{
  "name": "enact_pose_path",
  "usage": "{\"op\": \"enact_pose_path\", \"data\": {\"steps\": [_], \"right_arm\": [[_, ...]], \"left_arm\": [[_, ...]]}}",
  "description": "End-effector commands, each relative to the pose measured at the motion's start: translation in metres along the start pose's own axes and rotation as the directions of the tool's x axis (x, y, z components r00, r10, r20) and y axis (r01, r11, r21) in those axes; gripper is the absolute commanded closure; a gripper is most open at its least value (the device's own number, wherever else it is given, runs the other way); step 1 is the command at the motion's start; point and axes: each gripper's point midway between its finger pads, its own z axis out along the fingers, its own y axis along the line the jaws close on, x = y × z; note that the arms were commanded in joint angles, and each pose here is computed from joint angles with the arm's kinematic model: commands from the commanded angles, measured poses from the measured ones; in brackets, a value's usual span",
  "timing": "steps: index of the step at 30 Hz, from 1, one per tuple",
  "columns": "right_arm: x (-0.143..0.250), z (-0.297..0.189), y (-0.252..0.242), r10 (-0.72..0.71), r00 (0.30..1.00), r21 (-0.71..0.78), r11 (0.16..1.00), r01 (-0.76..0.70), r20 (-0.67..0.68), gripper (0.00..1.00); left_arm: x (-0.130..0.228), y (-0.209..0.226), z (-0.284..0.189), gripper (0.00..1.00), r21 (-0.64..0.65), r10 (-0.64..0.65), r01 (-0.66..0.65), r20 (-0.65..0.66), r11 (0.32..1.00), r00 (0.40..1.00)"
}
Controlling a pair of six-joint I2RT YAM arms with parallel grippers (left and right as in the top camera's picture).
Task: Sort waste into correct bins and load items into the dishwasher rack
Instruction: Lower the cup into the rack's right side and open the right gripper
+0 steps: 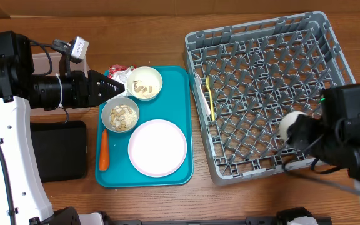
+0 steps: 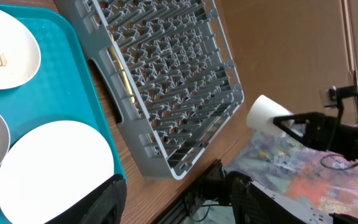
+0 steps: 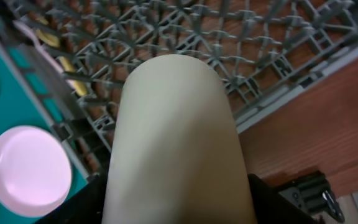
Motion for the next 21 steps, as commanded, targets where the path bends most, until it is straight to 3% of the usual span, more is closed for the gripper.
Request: {"op": "enact_pose_path", "data": {"steps": [1,10,21], "right_arm": [[-0.004,0.015,-0.017,0.071,0.997,0.081,0.994,-0.069,-0.019,0.48],[0.003,0.083,-0.016,0.008,0.983,0.143,0.990,0.018,-0.183,0.48],[0.002,0.115,-0.008,0.005,0.955,0.168,0.985,0.047,-0.296,0.48]], "left_arm": [[0.000,0.003,0.000,0.43,-0.006,-0.011,0.011,-0.001,1.000,1.000],[0.000,0.003,0.000,0.43,-0.006,-0.012,0.012,-0.002,1.000,1.000],[0.001,0.002,0.000,0.43,-0.006,-0.015,0.015,-0.004,1.000,1.000]]}}
